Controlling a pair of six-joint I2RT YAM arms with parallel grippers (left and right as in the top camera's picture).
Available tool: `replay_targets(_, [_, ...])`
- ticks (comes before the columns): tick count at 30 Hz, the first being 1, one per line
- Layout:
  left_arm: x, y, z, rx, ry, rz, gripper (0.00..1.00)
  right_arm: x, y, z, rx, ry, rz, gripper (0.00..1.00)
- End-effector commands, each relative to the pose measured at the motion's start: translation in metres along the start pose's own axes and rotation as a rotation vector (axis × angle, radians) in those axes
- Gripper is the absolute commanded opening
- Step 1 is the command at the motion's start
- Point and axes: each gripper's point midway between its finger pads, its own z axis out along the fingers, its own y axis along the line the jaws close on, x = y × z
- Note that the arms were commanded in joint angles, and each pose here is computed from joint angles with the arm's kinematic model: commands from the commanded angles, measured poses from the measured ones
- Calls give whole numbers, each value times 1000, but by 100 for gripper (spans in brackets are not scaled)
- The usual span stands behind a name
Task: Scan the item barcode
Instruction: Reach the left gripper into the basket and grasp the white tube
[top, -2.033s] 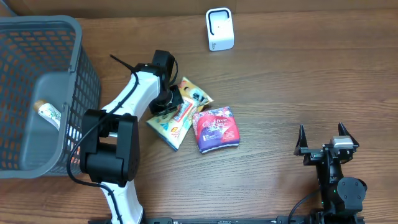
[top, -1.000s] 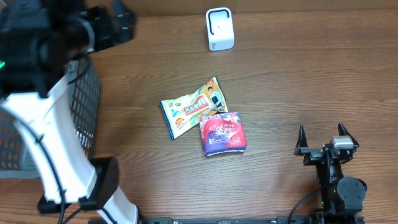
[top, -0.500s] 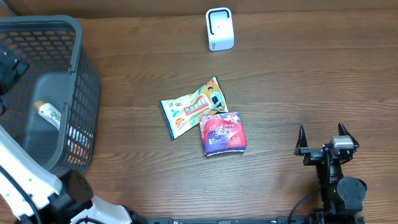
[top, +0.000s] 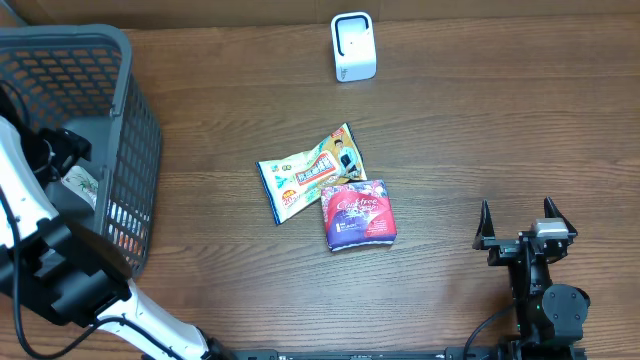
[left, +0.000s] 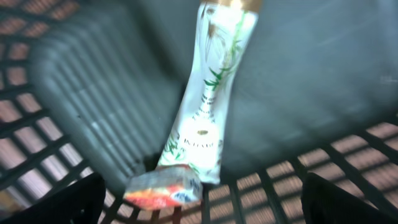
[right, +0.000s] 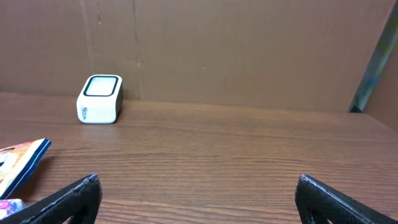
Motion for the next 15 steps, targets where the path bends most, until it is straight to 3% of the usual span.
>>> replay_targets(1, [4,2,30,-37,30,-44,92,2,0,0,3,-4,-1,100])
replay_targets(9, [12,-11,78,-7,31,-10,89,2,0,0,3,-4,-1,100])
replay_targets(13, [11,-11,102,-7,0,-12,82,2,0,0,3,-4,-1,100])
replay_targets(15, [11,-11,113,0,-15,-16,72,2,0,0,3,-4,-1,100])
